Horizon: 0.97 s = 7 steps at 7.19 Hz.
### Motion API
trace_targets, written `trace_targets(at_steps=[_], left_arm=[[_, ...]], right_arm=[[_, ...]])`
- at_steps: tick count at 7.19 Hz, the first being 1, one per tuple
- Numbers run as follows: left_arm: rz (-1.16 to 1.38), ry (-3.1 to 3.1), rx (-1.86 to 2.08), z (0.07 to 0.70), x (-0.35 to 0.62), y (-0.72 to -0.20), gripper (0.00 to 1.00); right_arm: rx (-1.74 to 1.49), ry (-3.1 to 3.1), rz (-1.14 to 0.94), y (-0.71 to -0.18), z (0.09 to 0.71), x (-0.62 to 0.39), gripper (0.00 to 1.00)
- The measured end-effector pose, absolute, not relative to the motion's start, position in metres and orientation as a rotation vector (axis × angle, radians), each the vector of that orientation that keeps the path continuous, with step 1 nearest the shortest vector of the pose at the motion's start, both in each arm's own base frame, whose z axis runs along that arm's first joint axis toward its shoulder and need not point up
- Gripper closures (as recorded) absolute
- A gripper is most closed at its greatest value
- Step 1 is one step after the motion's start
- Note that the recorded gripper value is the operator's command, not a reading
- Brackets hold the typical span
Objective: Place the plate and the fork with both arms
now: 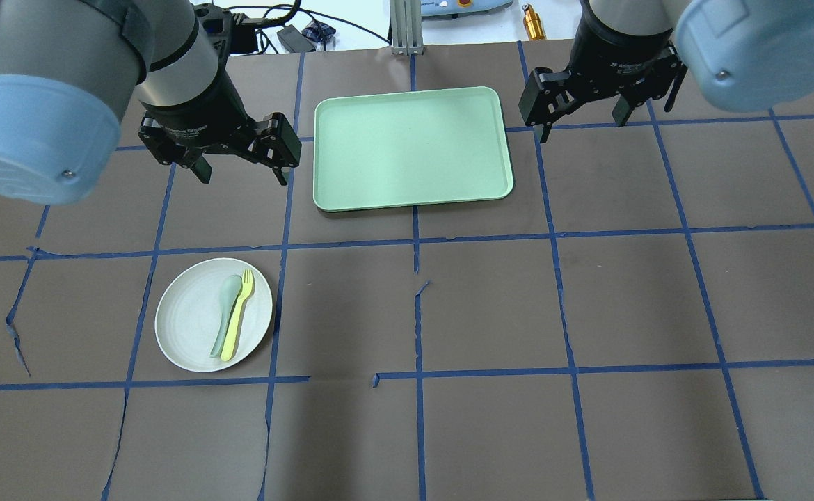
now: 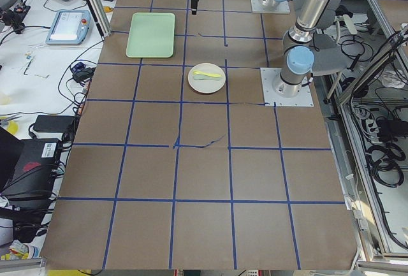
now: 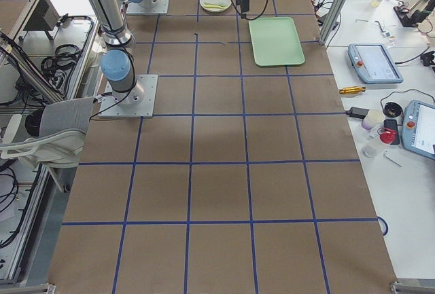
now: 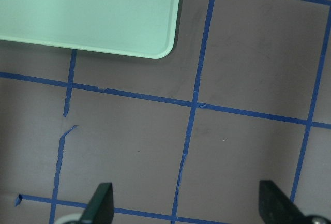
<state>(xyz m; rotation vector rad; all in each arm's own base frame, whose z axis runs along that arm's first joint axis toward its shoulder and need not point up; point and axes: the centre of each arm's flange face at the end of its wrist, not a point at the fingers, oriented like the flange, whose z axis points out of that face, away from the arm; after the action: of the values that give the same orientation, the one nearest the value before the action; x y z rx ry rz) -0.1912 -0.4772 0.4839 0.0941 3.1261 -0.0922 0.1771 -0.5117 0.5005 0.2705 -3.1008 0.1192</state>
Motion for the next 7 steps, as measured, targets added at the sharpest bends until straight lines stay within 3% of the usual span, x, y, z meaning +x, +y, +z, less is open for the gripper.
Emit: trace_targets(at_steps=[7], left_arm=[[-0.088,3.134,0.091,0.4831,-0.1909,-0.4772,0.0]], right_arm=[[0.27,-3.1,0.118,-0.5117,0.5004,0.177,0.0]])
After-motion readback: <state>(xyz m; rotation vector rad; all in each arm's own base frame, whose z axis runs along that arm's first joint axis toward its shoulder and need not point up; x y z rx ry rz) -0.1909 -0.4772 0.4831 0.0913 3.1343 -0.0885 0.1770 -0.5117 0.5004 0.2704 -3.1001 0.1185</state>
